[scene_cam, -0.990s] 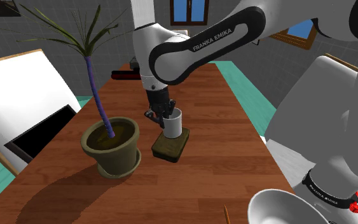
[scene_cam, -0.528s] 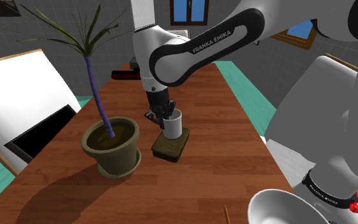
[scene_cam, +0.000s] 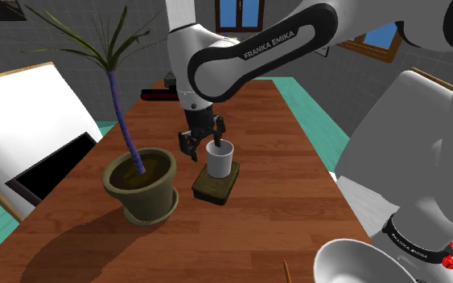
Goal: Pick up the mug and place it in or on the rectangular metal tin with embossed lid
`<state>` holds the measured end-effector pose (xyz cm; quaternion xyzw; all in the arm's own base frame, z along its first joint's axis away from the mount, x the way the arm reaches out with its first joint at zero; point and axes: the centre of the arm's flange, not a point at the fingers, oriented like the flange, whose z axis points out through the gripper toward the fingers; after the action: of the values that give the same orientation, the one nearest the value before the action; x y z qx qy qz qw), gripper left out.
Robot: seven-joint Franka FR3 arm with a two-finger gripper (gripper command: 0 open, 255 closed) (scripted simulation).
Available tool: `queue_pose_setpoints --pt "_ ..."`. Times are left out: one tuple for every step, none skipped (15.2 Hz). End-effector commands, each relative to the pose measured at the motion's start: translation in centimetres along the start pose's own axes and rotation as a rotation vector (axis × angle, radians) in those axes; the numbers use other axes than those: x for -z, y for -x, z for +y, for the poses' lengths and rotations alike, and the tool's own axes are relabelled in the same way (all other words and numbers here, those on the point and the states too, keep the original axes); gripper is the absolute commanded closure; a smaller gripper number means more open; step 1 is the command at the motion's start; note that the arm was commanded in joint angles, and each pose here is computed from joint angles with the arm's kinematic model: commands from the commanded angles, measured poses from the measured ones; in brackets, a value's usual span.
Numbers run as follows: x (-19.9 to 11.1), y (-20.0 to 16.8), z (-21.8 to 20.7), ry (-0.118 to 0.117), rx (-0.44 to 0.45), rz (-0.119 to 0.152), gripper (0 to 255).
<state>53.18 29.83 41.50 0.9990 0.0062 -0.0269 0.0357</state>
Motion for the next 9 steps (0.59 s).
queue_pose_setpoints --pt "2.5 0.1 -0.3 0.000 0.000 -0.001 0" --pt "3.5 0.1 -0.3 0.000 0.000 -0.001 0" --pt "3.5 0.1 -0.3 0.000 0.000 -0.001 0" --pt "3.5 0.1 -0.3 0.000 0.000 -0.001 0" --pt "3.5 0.1 -0.3 0.000 0.000 -0.001 0" --pt "3.5 0.1 -0.3 0.000 0.000 -0.001 0" --pt "3.5 0.1 -0.3 0.000 0.000 -0.001 0" --pt "3.5 0.1 -0.3 0.000 0.000 -0.001 0" --pt "3.5 0.1 -0.3 0.000 0.000 -0.001 0"
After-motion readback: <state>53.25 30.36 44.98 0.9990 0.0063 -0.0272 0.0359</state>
